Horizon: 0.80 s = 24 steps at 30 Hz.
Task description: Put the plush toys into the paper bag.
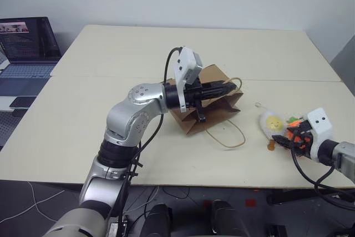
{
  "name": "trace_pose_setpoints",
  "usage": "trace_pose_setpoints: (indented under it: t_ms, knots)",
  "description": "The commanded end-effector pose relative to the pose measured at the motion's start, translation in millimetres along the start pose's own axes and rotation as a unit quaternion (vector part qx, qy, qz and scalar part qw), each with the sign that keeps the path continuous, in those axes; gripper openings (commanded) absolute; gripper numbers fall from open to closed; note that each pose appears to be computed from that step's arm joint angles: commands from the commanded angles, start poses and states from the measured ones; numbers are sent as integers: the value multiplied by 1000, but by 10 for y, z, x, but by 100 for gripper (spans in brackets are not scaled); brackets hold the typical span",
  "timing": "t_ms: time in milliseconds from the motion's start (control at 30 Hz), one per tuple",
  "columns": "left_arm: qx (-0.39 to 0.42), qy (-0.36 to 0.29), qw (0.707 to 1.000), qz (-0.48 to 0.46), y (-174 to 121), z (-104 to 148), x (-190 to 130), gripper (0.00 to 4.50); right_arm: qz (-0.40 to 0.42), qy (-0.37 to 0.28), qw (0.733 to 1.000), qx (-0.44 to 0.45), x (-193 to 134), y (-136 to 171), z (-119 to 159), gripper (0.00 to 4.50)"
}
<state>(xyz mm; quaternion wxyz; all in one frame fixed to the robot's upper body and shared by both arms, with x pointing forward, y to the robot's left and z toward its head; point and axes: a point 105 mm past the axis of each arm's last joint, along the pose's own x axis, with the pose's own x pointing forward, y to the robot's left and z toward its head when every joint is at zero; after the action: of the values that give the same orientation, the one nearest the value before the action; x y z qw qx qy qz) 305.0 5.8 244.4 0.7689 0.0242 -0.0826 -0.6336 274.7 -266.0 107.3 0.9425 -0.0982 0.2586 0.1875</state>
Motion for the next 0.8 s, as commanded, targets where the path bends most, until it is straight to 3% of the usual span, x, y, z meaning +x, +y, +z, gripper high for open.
trace_pose_setpoints:
  t_ms: [33,100,200,467,633,800]
  knots:
    - [25,-17,1000,4,0,120,-19,0,5,4,1000,8,35,-3,8,325]
    - [25,-19,999,5,3,125,-19,0,7,-3,1000,4,80,20,44,325]
    - [27,-19,999,7,9,129,-24,0,11,-9,1000,3,118,40,92,268]
    - [29,-15,999,9,16,116,-53,0,5,-23,999,-30,125,13,174,3]
    - [30,-11,999,14,47,114,-91,0,14,-54,996,-74,-24,24,415,3]
    - [32,-8,999,12,67,121,-116,0,101,-45,989,-100,-339,258,711,3]
